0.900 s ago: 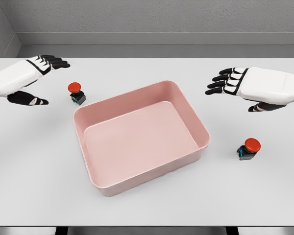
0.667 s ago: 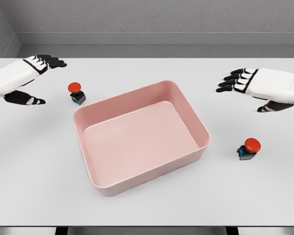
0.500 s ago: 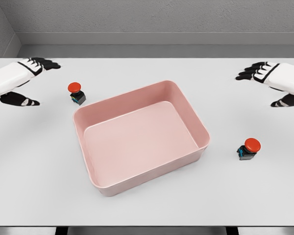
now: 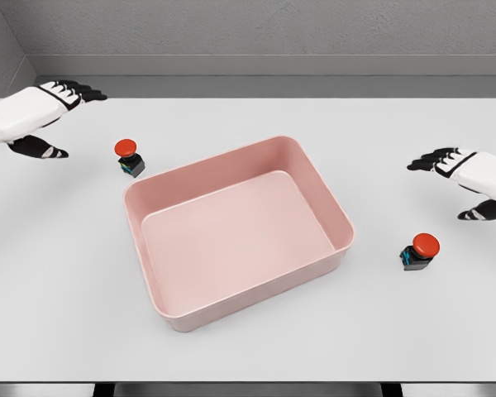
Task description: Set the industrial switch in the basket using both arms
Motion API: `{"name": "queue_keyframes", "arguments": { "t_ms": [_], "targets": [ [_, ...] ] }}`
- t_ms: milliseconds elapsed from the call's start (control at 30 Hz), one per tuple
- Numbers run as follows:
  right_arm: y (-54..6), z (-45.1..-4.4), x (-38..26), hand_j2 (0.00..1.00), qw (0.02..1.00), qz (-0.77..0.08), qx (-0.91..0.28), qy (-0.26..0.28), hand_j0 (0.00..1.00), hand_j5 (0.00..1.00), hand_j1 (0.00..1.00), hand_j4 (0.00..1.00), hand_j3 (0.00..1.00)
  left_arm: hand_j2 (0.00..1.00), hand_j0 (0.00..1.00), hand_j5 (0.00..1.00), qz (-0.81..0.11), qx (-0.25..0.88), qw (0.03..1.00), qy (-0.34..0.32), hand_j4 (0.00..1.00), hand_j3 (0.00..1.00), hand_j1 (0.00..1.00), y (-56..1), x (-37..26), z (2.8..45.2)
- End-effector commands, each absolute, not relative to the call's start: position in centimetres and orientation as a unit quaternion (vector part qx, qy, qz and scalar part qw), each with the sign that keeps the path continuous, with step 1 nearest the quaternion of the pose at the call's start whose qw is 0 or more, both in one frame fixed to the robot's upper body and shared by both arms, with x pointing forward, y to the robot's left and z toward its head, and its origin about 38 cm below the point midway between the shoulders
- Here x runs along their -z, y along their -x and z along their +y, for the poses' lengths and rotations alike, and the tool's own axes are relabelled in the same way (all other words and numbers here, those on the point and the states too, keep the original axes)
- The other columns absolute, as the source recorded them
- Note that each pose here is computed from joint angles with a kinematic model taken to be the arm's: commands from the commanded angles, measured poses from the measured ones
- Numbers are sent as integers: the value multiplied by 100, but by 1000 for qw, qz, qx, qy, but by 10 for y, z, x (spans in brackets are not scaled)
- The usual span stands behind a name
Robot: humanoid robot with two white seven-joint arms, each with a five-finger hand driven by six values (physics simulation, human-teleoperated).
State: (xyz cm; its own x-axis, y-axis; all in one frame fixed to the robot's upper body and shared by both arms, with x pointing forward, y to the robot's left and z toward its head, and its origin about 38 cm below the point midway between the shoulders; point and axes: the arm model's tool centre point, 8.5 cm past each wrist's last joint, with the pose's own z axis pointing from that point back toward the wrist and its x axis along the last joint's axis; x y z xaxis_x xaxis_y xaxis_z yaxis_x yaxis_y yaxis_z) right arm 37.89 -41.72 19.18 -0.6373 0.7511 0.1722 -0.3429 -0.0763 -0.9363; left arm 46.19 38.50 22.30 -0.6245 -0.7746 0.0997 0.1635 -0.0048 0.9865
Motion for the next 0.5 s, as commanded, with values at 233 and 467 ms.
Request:
{"name": "queue_keyframes", "arguments": {
  "t_ms": [233,467],
  "targets": [
    [-352,-419,-211,100,366,-542,-737,171,100,100,100,100,100,100,100,100,-598,676,361,-234,100,100,100,-475,-198,363],
    [-329,-396,-192,100,359,-540,-751,120,100,100,100,100,100,100,100,100,-589,690,353,-226,100,100,100,-480,-196,353]
  ]
}}
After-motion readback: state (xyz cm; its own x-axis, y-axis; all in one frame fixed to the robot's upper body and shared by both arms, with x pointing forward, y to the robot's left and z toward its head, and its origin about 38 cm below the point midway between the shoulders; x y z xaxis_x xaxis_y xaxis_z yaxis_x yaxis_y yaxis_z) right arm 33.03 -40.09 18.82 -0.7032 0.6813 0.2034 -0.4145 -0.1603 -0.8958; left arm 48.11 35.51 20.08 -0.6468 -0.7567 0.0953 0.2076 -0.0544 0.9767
